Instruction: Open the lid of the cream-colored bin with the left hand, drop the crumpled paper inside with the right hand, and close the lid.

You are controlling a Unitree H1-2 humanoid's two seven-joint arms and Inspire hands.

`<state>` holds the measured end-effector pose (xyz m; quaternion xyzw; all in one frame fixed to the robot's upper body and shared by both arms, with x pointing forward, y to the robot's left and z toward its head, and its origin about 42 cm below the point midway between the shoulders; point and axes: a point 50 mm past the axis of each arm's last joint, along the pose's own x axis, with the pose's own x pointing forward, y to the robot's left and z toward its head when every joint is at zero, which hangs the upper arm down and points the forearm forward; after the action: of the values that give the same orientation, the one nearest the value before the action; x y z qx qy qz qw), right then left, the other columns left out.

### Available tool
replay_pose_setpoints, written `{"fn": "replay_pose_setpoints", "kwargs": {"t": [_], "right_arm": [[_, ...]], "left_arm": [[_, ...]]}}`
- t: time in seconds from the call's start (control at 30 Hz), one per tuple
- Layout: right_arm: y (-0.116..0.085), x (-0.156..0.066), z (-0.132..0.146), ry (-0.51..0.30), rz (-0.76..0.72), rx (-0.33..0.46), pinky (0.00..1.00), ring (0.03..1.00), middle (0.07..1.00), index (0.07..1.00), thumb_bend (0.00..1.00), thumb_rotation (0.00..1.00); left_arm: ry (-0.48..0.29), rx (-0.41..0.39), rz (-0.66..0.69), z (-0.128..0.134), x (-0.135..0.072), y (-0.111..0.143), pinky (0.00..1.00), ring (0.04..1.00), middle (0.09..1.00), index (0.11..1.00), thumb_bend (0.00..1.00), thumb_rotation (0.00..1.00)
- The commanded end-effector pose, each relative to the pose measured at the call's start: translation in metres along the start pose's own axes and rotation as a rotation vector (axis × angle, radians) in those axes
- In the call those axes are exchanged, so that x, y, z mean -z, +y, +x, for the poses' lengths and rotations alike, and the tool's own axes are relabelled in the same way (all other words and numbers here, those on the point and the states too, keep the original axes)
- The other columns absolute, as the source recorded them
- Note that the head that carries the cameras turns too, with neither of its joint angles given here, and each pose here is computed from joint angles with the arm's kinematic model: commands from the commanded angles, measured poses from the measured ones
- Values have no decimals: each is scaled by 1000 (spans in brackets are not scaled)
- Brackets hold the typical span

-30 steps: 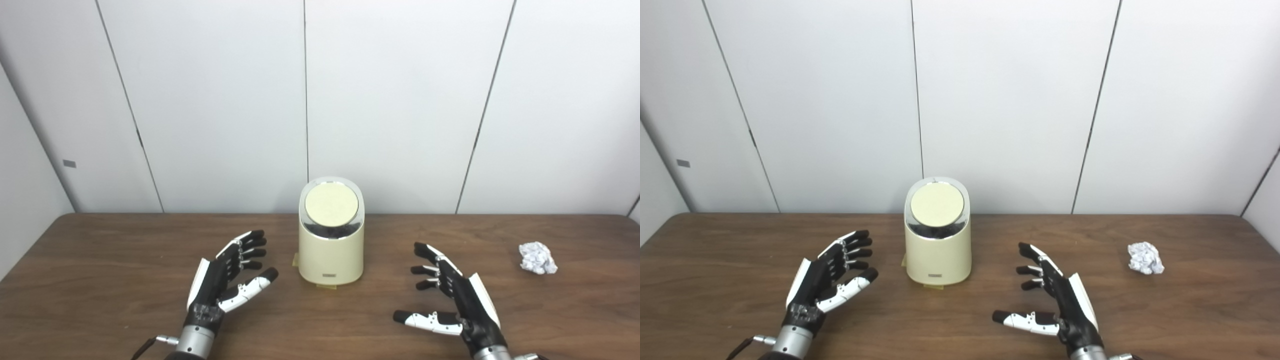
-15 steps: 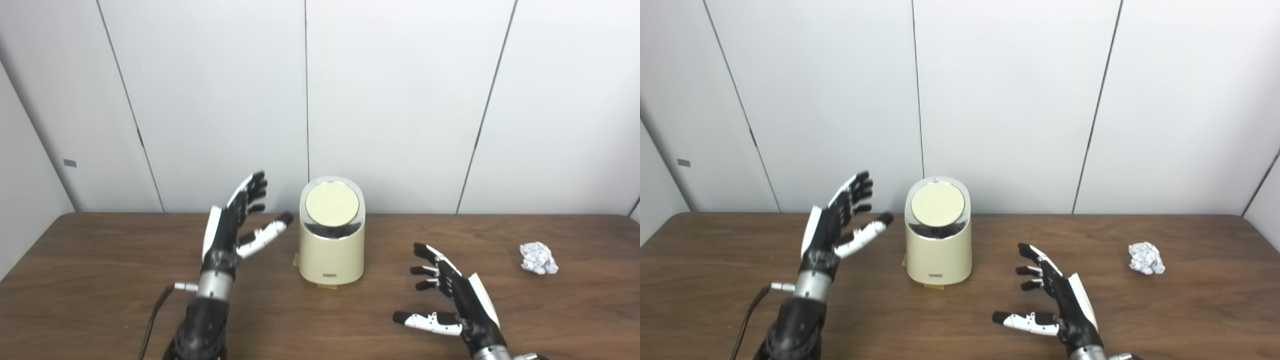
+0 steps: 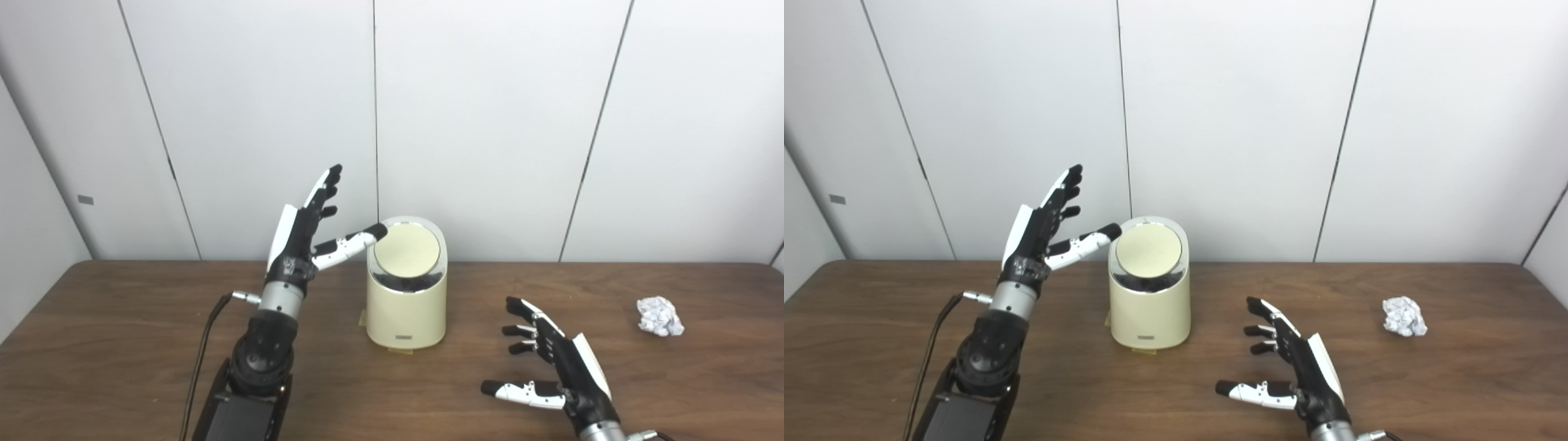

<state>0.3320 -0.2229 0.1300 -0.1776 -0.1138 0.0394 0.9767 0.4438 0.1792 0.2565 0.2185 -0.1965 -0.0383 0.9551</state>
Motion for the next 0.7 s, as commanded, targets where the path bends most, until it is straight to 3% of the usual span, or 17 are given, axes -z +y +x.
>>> {"fn": "replay_pose_setpoints", "kwargs": {"t": [0.0,0.1,0.33,0.67], "right_arm": [[-4,-15,11,-82,0,7,623,749,868,871,801,190],[-4,-16,11,-83,0,5,624,747,868,872,802,193],[-3,-17,10,-80,10,0,626,753,871,875,794,184],[0,-21,10,-74,13,-3,629,753,874,876,787,175]], "left_arm": [[-77,-5,72,21,-26,12,966,991,987,1000,928,442],[-74,14,141,26,-29,14,975,1000,998,1000,953,433],[-68,36,255,36,-34,12,793,989,1000,1000,999,347],[-56,71,398,40,-31,2,817,1000,1000,1000,994,295]]}}
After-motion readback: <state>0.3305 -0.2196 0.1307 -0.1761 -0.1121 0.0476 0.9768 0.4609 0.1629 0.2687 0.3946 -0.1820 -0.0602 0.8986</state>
